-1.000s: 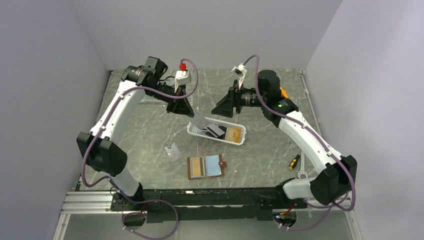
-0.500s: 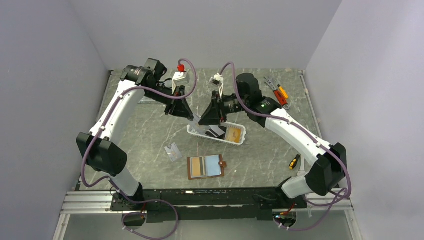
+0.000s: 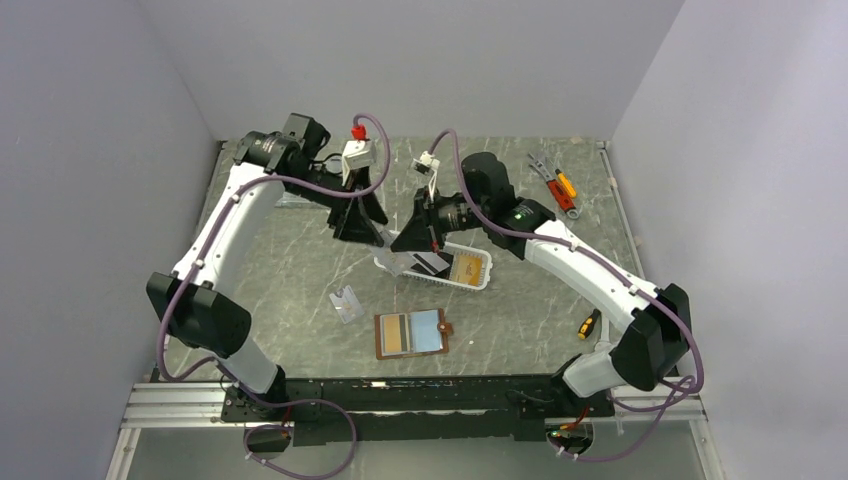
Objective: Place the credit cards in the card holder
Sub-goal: Pick up the credit card from the storage box.
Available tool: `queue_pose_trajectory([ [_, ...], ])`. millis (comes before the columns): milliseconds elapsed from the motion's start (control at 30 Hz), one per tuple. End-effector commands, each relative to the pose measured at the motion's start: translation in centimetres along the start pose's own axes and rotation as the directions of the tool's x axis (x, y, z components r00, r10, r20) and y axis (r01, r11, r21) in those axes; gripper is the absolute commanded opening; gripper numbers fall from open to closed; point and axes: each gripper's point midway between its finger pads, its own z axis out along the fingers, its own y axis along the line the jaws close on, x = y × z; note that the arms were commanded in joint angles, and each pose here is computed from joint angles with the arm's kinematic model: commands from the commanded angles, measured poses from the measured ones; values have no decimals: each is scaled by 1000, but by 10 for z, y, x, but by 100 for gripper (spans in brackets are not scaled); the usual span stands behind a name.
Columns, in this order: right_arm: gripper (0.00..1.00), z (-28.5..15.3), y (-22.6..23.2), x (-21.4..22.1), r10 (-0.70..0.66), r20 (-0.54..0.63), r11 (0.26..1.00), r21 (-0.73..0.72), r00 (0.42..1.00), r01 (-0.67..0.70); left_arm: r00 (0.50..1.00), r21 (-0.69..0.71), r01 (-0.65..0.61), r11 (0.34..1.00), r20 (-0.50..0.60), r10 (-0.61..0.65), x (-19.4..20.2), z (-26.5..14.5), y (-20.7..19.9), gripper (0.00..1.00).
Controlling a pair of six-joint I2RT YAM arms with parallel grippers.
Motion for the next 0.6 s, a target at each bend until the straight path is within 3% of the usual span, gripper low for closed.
queue_pose_trajectory([
  [0, 0, -9, 6, -4, 0, 34, 997, 75, 999, -3, 992, -86, -105, 991, 57, 110, -32, -14, -11, 99],
  [233, 0, -34, -2, -4, 49, 68, 981, 184, 997, -60, 990, -432, -138, 891, -21, 143, -28, -61, 8, 100],
  [333, 0, -41, 3, -10, 51, 98, 979, 193, 994, -69, 986, -551, -103, 828, 52, 158, -28, -92, 4, 99],
  [433, 0, -45, 9, -19, 50, 132, 980, 184, 990, -74, 950, -650, 120, 750, 295, 104, -20, -124, 13, 99],
  [500, 0, -45, 11, -25, 52, 163, 981, 177, 985, -81, 936, -682, 264, 682, 352, -10, -4, -134, 33, 99],
  [567, 0, -45, 14, -30, 56, 188, 982, 168, 981, -88, 922, -654, 359, 665, 358, -146, 16, -129, 48, 99],
])
